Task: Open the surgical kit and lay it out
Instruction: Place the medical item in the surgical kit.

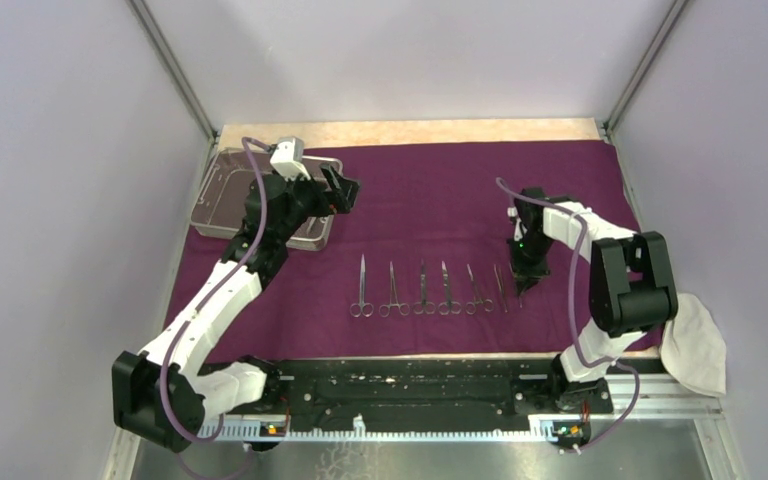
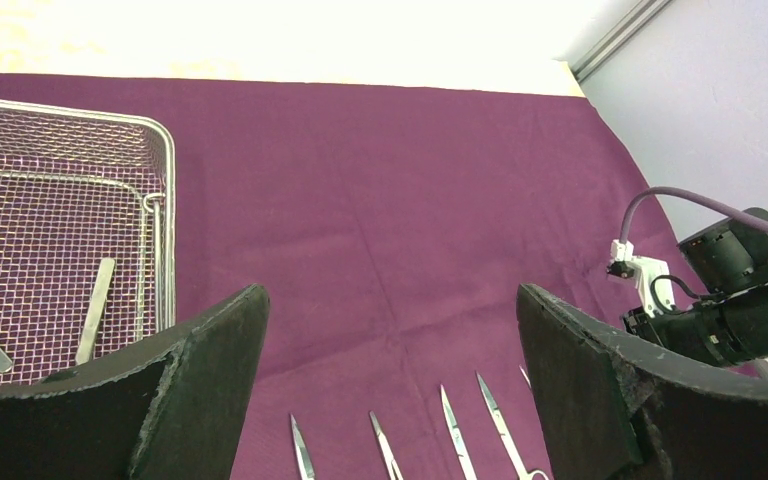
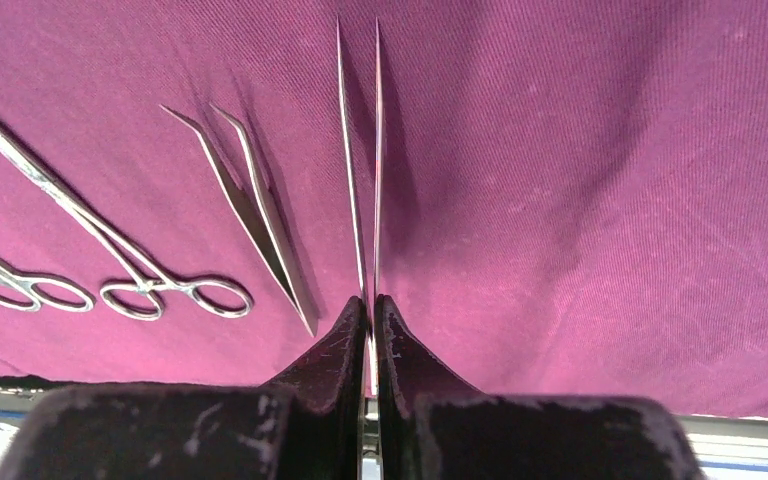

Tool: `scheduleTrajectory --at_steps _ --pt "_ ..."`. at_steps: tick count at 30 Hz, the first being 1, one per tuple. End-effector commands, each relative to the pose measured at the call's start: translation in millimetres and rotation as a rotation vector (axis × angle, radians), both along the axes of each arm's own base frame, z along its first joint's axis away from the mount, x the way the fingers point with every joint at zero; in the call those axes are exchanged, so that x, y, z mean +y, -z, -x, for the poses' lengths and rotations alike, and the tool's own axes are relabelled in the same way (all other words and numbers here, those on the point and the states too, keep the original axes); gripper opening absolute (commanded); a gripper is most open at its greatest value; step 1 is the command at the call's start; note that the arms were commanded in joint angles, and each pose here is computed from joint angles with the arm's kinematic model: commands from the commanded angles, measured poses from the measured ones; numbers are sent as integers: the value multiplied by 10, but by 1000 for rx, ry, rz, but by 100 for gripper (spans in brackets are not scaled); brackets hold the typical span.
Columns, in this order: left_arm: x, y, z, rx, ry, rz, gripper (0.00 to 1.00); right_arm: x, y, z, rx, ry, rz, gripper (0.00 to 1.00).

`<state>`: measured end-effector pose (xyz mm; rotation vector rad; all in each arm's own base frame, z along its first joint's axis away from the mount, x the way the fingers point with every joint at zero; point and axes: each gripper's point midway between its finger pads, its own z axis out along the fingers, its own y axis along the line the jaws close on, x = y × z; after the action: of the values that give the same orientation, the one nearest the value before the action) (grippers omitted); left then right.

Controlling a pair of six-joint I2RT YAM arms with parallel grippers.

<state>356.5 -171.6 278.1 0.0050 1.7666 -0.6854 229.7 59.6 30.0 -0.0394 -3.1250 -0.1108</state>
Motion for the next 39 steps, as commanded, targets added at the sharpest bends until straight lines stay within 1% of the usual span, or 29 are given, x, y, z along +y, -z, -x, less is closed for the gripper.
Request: scheduleTrajectory --at_steps 1,14,26,33,38,39 --pt "10 -296 -31 -78 -8 8 99 -21 16 -49 -3 -1 6 2" --pt "7 -263 -48 -63 -8 17 99 -62 75 -67 7 -4 32 4" --pt "64 -227 -68 -44 -27 29 99 -37 122 -74 17 -16 18 5" --pt "120 -164 -80 -17 -44 42 99 -49 56 -83 7 -6 25 16" --pt "316 -38 -82 51 -108 36 99 -25 -298 -178 -83 26 13 32" --pt "366 23 -77 81 -126 33 99 -4 -387 -170 -98 30 -1 34"
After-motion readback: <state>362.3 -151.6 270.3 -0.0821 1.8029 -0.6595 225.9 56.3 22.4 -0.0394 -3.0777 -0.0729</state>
